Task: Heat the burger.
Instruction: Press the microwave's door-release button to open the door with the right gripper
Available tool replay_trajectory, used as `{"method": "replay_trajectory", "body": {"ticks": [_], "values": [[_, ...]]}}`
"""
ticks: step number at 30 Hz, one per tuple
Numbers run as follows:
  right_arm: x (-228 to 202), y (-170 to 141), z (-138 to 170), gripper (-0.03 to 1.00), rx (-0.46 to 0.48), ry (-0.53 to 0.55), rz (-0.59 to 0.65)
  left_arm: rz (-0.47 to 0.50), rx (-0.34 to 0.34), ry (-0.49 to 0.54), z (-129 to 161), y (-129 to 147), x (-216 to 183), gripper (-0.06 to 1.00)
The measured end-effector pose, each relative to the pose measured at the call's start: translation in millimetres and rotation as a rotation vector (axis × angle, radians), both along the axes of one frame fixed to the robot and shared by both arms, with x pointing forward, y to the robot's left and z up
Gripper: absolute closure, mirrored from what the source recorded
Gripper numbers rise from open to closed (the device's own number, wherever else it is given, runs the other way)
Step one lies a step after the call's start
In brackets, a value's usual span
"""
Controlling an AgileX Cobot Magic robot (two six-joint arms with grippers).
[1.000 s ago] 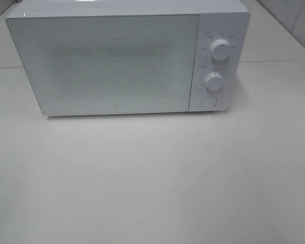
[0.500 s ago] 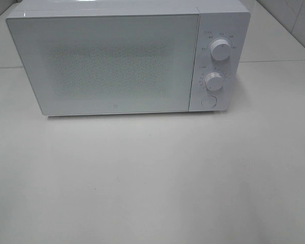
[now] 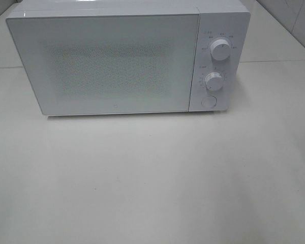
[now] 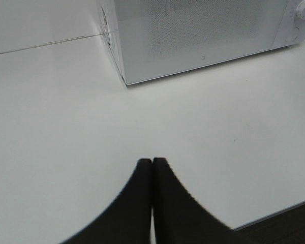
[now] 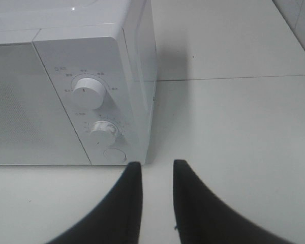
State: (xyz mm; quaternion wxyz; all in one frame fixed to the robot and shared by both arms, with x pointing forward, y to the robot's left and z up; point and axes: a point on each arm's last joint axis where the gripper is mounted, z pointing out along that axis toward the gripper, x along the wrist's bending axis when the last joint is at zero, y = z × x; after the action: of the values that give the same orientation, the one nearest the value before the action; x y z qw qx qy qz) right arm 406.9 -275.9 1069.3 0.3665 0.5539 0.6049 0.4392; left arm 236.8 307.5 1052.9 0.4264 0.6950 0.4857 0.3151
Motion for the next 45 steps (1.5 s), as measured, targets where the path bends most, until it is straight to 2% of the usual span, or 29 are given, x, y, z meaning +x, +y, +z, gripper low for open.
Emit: {"method": "replay_trajectory", "body": {"ticks": [3,5,6,7,8,10,11,13,20,22,25,27,30,32,34,35,37,38,39,41,42,43,44,45], "values": [[17,2,-9,0.75,-0.002,0.012,0.0,0.0,0.0,0.0,0,0,0,0.94],[40,5,-26,0.81,-0.005,0.036,0.0,0.001,0.001,0.0,0,0,0,0.94],[40,5,-26,0.81,-0.005,0.036,0.0,0.001,0.001,0.0,0,0,0,0.94],[46,6,-30,0.84,-0.005,0.039,0.0,0.001,0.001,0.0,0,0,0,0.94],[56,8,-39,0.91,-0.005,0.039,0.0,0.001,0.001,0.0,0,0,0,0.94],[61,8,-44,0.94,-0.006,0.044,0.0,0.001,0.001,0.0,0,0,0,0.94],[61,8,-44,0.94,-0.006,0.044,0.0,0.001,0.001,0.0,0,0,0,0.94],[78,10,-63,0.95,-0.009,0.066,0.0,0.001,0.001,0.0,0,0,0,0.94],[94,20,-88,0.95,-0.004,0.076,0.023,0.001,0.001,0.0,0,0,0,0.94],[99,36,-102,0.95,0.008,0.09,0.069,0.001,0.001,0.0,0,0,0,0.94],[100,41,-105,0.95,0.017,0.088,0.086,0.001,0.001,0.0,0,0,0,0.94],[100,72,-123,0.95,0.059,0.096,0.169,0.0,0.002,-0.001,0,0,0,0.94],[100,78,-128,0.95,0.07,0.098,0.184,0.0,0.002,-0.001,0,0,0,0.94],[99,99,-144,0.95,0.121,0.092,0.234,0.0,0.002,-0.001,0,0,0,0.94],[99,103,-148,0.95,0.136,0.098,0.237,0.0,0.002,-0.001,0,0,0,0.94],[100,106,-156,0.95,0.185,0.118,0.224,0.0,0.002,-0.001,0,0,0,0.94],[100,107,-160,0.95,0.218,0.135,0.21,0.0,0.002,-0.001,0,0,0,0.94],[102,108,-169,0.95,0.284,0.18,0.173,0.0,0.002,-0.001,0,0,0,0.94],[102,108,-169,0.95,0.284,0.18,0.173,0.0,0.002,-0.001,0,0,0,0.94],[104,109,-177,0.95,0.414,0.227,0.109,-0.001,0.004,-0.001,0,0,0,0.94],[104,109,-177,0.95,0.414,0.227,0.109,-0.001,0.004,-0.001,0,0,0,0.94],[105,109,-181,0.95,0.519,0.248,0.064,-0.001,0.004,-0.001,0,0,0,0.94],[105,109,-181,0.95,0.519,0.248,0.064,-0.001,0.004,-0.001,0,0,0,0.94],[105,109,-182,0.95,0.574,0.256,0.041,-0.001,0.004,-0.001,0,0,0,0.94]]}}
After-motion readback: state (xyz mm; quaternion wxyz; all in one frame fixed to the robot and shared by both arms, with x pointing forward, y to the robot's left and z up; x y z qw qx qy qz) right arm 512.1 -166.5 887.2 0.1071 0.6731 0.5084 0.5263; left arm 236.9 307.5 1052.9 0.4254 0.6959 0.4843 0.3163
